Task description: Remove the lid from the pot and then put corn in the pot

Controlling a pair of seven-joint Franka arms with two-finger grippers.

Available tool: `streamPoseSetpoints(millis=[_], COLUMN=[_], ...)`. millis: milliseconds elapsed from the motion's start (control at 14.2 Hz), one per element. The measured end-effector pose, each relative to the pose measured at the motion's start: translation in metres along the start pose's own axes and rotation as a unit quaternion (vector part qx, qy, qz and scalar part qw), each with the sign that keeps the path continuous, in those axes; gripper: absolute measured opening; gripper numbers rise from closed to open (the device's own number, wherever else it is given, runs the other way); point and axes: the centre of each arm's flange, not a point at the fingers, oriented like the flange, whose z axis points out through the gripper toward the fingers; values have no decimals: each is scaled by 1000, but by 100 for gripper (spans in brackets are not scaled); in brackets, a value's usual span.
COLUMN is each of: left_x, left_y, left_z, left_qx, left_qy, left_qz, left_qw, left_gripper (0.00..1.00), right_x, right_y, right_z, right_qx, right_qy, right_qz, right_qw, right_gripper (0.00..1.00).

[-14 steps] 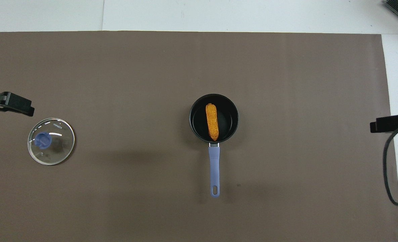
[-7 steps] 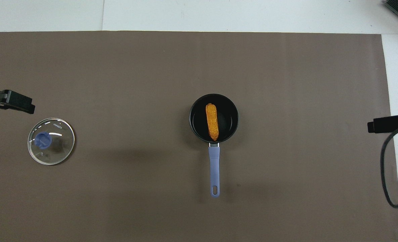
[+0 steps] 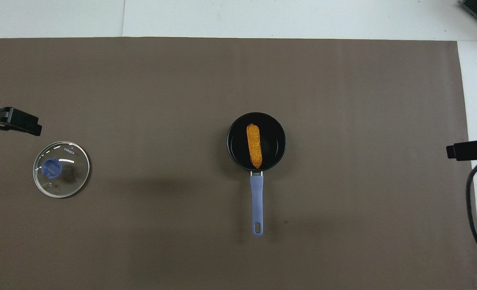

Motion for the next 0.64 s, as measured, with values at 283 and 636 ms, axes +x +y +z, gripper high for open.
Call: streamPoseSetpoints(millis=[283,636], left_x=[-1,-1], left_y=[0,0], left_z=[-5,-6], left_qx=[0,0], left_qy=[1,3], left_qz=[0,0], left_qw=[1000,1000], left_gripper=[100,100], right_x=[0,-2], right_y=[0,0], right_z=[2,5], right_qx=[0,1], right_qy=[-2,-8], right_qz=[0,0], right_qw=[1000,1000], right_gripper=[100,100])
